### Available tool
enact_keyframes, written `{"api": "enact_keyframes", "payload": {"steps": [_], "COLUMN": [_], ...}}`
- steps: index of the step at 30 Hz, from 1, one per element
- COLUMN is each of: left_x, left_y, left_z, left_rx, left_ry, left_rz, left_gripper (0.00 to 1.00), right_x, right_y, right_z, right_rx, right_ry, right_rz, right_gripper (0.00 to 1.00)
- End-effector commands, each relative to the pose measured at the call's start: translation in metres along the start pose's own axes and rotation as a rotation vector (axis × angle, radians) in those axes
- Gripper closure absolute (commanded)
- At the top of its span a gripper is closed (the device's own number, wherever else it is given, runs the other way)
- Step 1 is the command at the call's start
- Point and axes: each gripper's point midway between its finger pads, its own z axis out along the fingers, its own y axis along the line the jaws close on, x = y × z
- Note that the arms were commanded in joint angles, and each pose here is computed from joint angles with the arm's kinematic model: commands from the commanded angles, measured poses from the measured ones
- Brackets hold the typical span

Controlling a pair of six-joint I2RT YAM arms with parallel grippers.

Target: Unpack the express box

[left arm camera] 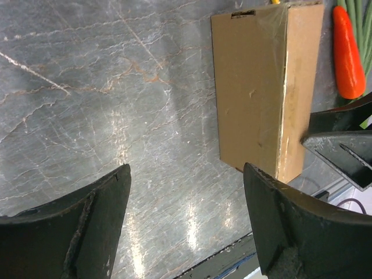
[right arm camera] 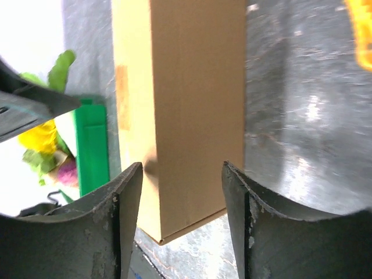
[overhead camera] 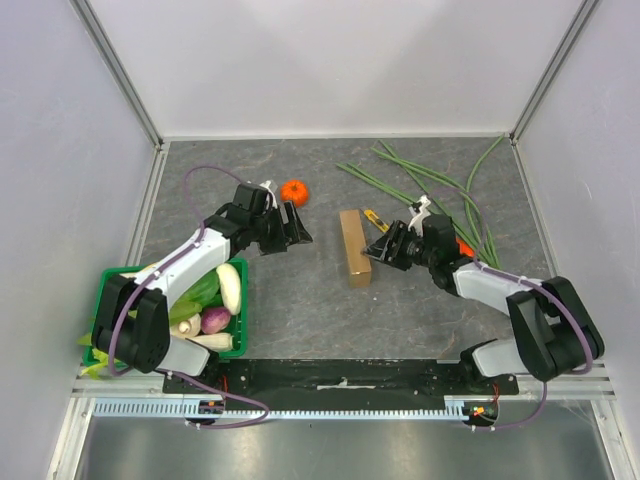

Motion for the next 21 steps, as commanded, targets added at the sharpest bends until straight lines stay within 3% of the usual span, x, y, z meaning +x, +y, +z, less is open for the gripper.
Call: {"api": "enact_keyframes", "payload": {"steps": [1, 3, 4, 7, 11, 13, 15, 21], "left_x": [-0.026, -0.030, -0.033, -0.038, -0.045, -0.046, -0.049, -0.052], "left_y": [-0.017, -0.018, -0.017, -0.017, -0.018, -0.014, -0.012, -0.007], "left_z": [-0.011, -0.017, -0.019, -0.025, -0.032, -0.034, -0.038, -0.047], "left_rx": [0.028, 0.027, 0.019, 0.006, -0.011, -0.040, -0.062, -0.094], "left_ry": [-0.080, -0.106, -0.119, -0.149, -0.174, -0.176, -0.185, -0.206], "left_rz": [0.034, 0.043, 0.050, 0.062, 0.079, 0.089, 0.104, 0.119], "left_gripper": [0.17, 0.17, 0.17, 0.16, 0.14, 0.08, 0.02, 0.02], "right_x": [-0.038, -0.066, -0.067, -0.091, -0.103, -0.112, -0.102, -0.068], "right_y": [-0.010, 0.004, 0.004, 0.027, 0.033, 0.036, 0.048, 0.049], "right_z": [-0.019, -0.030, -0.035, -0.044, -0.041, -0.042, -0.030, 0.009], "right_rx": [0.203, 0.229, 0.252, 0.242, 0.338, 0.424, 0.458, 0.574], "right_ry": [-0.103, -0.187, -0.183, -0.226, -0.195, -0.215, -0.190, -0.075], "right_rz": [-0.035, -0.094, -0.109, -0.206, -0.311, -0.368, -0.426, -0.525], "right_gripper": [0.34, 0.25, 0.15, 0.02, 0.02, 0.02, 0.02, 0.02]}}
